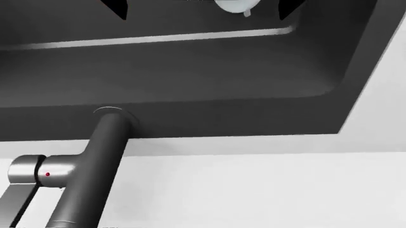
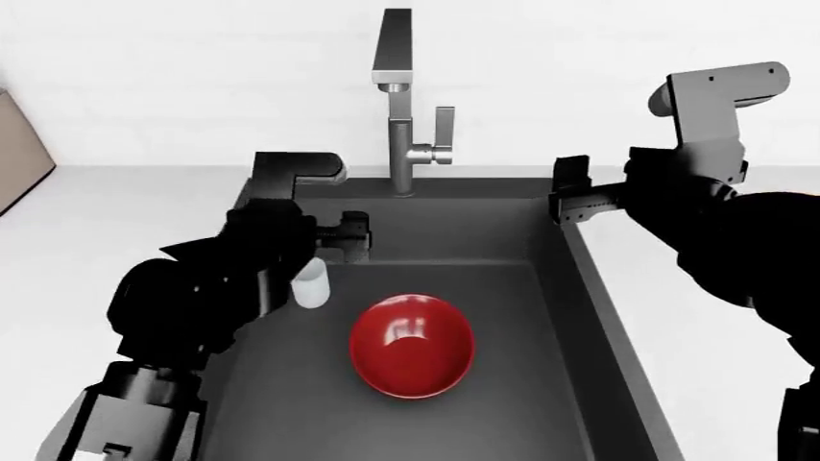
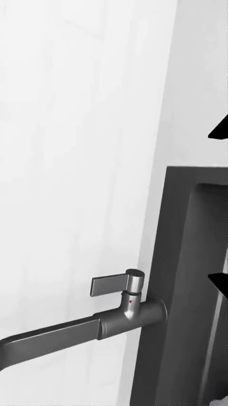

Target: Pick the cup and bowl from the sink and place them on the counter for drying.

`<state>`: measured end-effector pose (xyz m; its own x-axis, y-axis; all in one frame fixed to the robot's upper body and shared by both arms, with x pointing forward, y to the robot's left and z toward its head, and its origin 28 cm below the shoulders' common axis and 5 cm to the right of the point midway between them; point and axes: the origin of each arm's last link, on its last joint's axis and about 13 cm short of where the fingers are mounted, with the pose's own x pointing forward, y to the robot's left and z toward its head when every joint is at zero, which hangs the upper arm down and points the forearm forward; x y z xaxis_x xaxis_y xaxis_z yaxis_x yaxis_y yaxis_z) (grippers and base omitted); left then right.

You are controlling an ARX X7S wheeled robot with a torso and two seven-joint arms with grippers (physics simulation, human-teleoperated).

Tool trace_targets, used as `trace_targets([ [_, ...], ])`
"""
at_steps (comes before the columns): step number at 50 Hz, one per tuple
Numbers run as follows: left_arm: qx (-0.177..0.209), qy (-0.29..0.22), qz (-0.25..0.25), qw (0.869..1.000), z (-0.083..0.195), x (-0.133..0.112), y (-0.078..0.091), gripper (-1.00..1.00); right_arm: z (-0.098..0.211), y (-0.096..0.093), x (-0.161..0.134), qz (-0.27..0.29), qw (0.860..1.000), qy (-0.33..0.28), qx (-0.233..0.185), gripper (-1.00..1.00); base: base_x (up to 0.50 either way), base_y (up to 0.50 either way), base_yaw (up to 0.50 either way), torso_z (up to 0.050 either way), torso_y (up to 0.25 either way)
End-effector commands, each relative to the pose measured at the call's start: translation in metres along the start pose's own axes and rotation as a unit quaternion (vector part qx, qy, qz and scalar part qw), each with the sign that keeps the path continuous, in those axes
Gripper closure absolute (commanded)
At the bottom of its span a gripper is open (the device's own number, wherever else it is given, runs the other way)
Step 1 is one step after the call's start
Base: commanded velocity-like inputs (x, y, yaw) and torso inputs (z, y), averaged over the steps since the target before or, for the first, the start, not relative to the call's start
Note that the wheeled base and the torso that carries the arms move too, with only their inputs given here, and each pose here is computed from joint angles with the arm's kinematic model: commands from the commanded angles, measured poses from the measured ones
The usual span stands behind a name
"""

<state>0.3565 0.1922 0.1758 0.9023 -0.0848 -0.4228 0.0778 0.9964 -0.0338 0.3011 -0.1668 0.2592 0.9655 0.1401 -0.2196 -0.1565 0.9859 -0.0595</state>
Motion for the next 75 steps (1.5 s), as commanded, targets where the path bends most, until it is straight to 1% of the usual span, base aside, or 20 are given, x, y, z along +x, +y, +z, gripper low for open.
trace_targets([
  [1, -0.013, 0.015, 0.031, 0.999, -0.013, 0.012, -0.001, -1.0, -0.003, 0.002, -0.001, 0.003, 1.0, 0.002, -0.003, -1.0, 0.0, 0.0, 0.0, 0.0, 0.0],
  [8, -0.016, 0.02, 0.04, 0.999, -0.019, 0.017, -0.003, -1.0, -0.006, 0.002, 0.001, 0.008, 1.0, 0.006, -0.002, -1.0, 0.0, 0.0, 0.0, 0.0, 0.0],
  [13, -0.028, 0.025, 0.042, 0.998, -0.018, 0.02, -0.004, -1.0, -0.008, 0.003, 0.001, 0.01, 1.0, 0.008, -0.003, -1.0, 0.0, 0.0, 0.0, 0.0, 0.0],
  [14, -0.038, 0.036, 0.038, 0.998, -0.018, 0.02, -0.004, -1.0, -0.008, 0.003, 0.001, 0.01, 1.0, 0.008, -0.002, -1.0, 0.0, 0.0, 0.0, 0.0, 0.0],
  [15, -0.039, 0.035, 0.039, 0.998, -0.019, 0.021, -0.004, -1.0, -0.009, 0.003, 0.001, 0.009, 1.0, 0.008, -0.002, -1.0, 0.0, 0.0, 0.0, 0.0, 0.0],
  [17, -0.063, 0.038, 0.034, 0.997, -0.019, 0.023, -0.005, -1.0, -0.009, 0.002, 0.0, 0.008, 1.0, 0.007, 0.0, -1.0, 0.0, 0.0, 0.0, 0.0, 0.005],
  [19, -0.055, 0.035, 0.044, 0.997, -0.019, 0.026, -0.005, -1.0, -0.011, 0.003, 0.002, 0.009, 1.0, 0.008, 0.001, -1.0, 0.0, 0.0, 0.0, 0.0, 0.0],
  [24, -0.064, 0.034, 0.051, 0.996, -0.016, 0.031, -0.005, -1.0, -0.012, 0.004, 0.002, 0.013, 1.0, 0.011, 0.0, -1.0, 0.0, 0.0, 0.0, 0.0, 0.0],
  [29, -0.069, 0.035, 0.056, 0.995, -0.018, 0.038, -0.006, -1.0, -0.013, 0.004, 0.002, 0.012, 1.0, 0.011, 0.001, -1.0, 0.0, 0.0, 0.0, 0.0, 0.0],
  [31, -0.078, 0.039, 0.06, 0.994, -0.02, 0.042, -0.008, -1.0, -0.015, 0.004, 0.003, 0.013, 1.0, 0.014, 0.001, -1.0, 0.0, 0.0, 0.0, 0.0, 0.0],
  [32, -0.075, 0.037, 0.063, 0.994, -0.021, 0.043, -0.008, -1.0, -0.015, 0.004, 0.003, 0.013, 1.0, 0.014, 0.001, -1.0, 0.0, 0.0, 0.0, 0.0, 0.0],
  [33, -0.055, 0.018, 0.076, 0.995, -0.022, 0.044, -0.007, -1.0, -0.014, 0.004, 0.003, 0.013, 1.0, 0.013, 0.002, -1.0, 0.0, 0.0, 0.0, 0.0, 0.0],
  [35, -0.054, 0.024, 0.088, 0.994, -0.025, 0.045, -0.006, -1.0, -0.015, 0.003, 0.003, 0.013, 1.0, 0.012, 0.004, -1.0, 0.0, 0.0, 0.0, 0.0, 0.0],
  [36, -0.055, 0.014, 0.096, 0.994, -0.023, 0.045, -0.004, -1.0, -0.016, 0.003, 0.003, 0.012, 1.0, 0.013, 0.006, -1.0, 0.0, 0.0, 0.0, 0.0, 0.0],
  [38, -0.056, 0.012, 0.101, 0.993, -0.021, 0.045, -0.002, -1.0, -0.018, 0.003, 0.005, 0.013, 1.0, 0.015, 0.006, -1.0, 0.0, 0.0, 0.0, 0.0, 0.0],
  [45, -0.066, 0.028, 0.101, 0.992, -0.029, 0.049, -0.003, -1.0, -0.019, 0.003, 0.006, 0.016, 1.0, 0.013, 0.009, -1.0, 0.0, 0.0, 0.0, 0.0, 0.0],
  [46, -0.062, 0.023, 0.102, 0.993, -0.031, 0.051, -0.003, -1.0, -0.019, 0.003, 0.006, 0.015, 1.0, 0.012, 0.01, -1.0, 0.0, 0.0, 0.0, 0.0, 0.0],
  [56, -0.081, 0.056, 0.1, 0.99, -0.047, 0.064, -0.003, -1.0, -0.018, 0.003, 0.001, 0.012, 1.0, 0.013, 0.009, -1.0, 0.0, 0.0, 0.0, 0.0, 0.0],
  [63, -0.093, 0.065, 0.108, 0.988, -0.053, 0.068, -0.002, -1.0, -0.021, 0.003, 0.002, 0.012, 1.0, 0.014, 0.012, -1.0, 0.0, 0.0, 0.0, 0.0, 0.0],
  [75, -0.089, 0.068, 0.119, 0.987, -0.059, 0.069, -0.003, -1.0, -0.026, 0.003, 0.001, 0.012, 1.0, 0.016, 0.017, -1.0, 0.0, 0.0, 0.0, 0.0, 0.0],
])
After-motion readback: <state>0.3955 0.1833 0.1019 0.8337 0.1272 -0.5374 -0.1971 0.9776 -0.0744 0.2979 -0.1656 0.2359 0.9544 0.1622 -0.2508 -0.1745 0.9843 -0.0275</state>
